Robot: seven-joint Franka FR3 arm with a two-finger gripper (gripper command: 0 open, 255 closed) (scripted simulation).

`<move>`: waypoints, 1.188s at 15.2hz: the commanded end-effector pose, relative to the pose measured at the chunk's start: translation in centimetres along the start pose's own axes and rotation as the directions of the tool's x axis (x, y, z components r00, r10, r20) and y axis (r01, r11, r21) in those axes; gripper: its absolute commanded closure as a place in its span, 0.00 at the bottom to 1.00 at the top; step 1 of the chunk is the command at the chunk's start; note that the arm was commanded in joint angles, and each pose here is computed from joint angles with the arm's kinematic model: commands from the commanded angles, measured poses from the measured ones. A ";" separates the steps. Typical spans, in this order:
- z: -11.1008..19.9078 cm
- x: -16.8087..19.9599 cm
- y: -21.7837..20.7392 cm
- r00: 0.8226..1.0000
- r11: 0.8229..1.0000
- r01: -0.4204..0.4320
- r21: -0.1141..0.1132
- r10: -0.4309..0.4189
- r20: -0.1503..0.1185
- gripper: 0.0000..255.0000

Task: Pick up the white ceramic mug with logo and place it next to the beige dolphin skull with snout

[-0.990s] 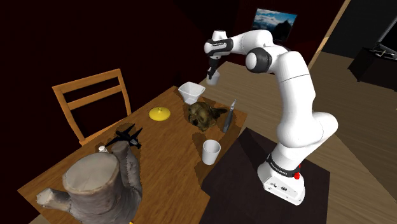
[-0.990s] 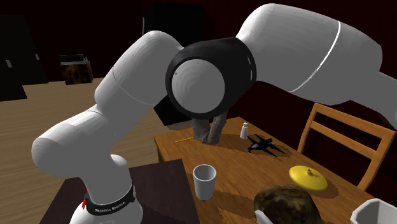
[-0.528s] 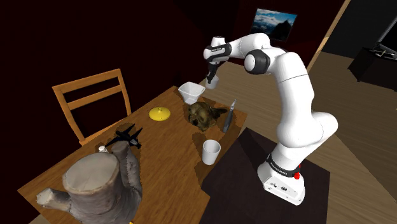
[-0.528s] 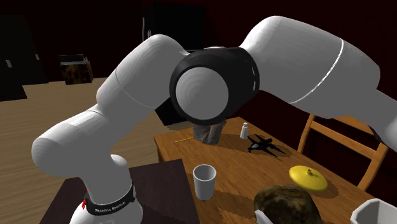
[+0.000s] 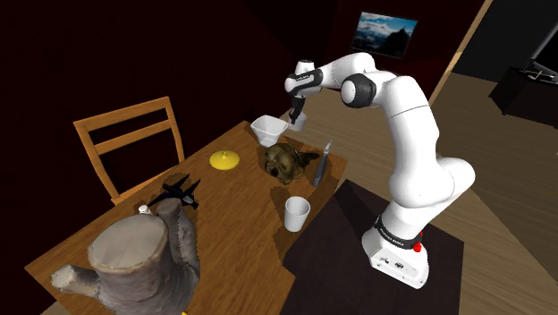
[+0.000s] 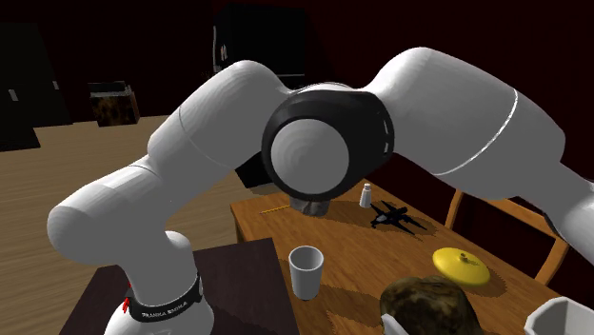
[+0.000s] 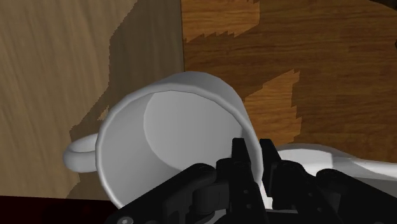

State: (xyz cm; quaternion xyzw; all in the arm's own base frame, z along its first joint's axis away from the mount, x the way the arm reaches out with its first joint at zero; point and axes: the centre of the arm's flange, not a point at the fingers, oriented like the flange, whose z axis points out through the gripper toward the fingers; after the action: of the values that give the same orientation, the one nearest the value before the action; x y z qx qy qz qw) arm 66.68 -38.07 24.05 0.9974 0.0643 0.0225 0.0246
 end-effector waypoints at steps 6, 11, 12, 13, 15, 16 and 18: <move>3.8 -0.1 -0.1 1.000 1.000 0.000 -0.001 0.000 -0.001 1.00; 6.4 -0.2 -0.3 1.000 1.000 0.000 -0.001 0.000 -0.001 1.00; 6.9 -0.2 -0.3 1.000 1.000 0.000 -0.001 0.000 -0.001 1.00; 7.4 -0.2 -0.3 1.000 1.000 0.000 -0.001 0.000 -0.001 1.00; 8.5 -0.3 -0.4 1.000 1.000 0.000 -0.001 0.000 -0.001 1.00; 9.0 -0.3 -0.4 1.000 1.000 0.000 -0.001 0.000 -0.001 1.00; 9.4 -0.3 -0.4 1.000 1.000 0.000 -0.001 0.000 -0.001 1.00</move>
State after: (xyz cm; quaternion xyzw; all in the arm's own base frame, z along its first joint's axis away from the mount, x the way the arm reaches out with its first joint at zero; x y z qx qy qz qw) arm 66.83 -38.10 14.84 0.9974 0.0643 0.0225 0.0246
